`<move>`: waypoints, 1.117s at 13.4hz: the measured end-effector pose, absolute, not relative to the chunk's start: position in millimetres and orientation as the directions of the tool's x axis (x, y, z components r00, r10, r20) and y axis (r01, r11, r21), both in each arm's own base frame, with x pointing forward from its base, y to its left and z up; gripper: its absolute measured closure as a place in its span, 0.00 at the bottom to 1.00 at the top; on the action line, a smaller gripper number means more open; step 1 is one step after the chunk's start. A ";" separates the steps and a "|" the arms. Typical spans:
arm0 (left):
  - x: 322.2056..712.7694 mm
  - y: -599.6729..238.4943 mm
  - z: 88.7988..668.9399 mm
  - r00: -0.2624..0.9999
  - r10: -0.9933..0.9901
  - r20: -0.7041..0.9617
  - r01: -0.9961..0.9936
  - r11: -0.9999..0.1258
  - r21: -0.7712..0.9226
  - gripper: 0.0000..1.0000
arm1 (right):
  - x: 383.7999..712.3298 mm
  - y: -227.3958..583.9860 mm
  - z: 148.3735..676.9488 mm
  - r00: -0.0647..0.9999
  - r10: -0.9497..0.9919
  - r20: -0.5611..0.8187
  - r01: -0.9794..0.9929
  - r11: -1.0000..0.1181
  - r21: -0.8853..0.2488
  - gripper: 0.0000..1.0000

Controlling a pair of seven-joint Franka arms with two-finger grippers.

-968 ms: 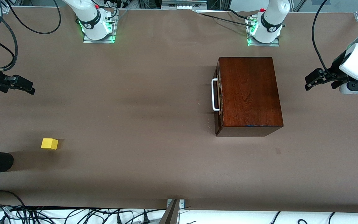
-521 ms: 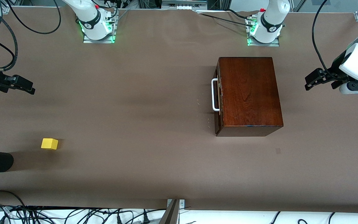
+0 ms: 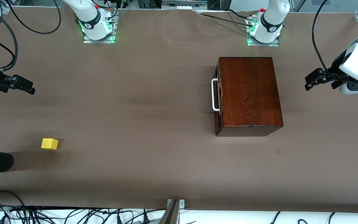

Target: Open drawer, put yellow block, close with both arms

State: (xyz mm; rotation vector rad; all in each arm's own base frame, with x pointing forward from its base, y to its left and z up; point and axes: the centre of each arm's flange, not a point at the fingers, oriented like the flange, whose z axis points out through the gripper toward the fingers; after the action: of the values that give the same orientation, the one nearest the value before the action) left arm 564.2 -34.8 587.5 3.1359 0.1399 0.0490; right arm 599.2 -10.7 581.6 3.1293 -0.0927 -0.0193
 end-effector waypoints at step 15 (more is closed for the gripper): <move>577.0 -40.4 582.6 0.996 0.082 0.035 0.082 -0.997 0.002 0.00 | 599.2 -10.7 581.6 0.998 -0.059 -0.012 -0.059 -0.998 0.011 0.00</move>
State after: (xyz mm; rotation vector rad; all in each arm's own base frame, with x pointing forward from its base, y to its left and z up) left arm 577.0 -40.4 582.6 3.1379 0.1284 0.0551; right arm 599.2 -10.7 581.6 3.1293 -0.0927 -0.0193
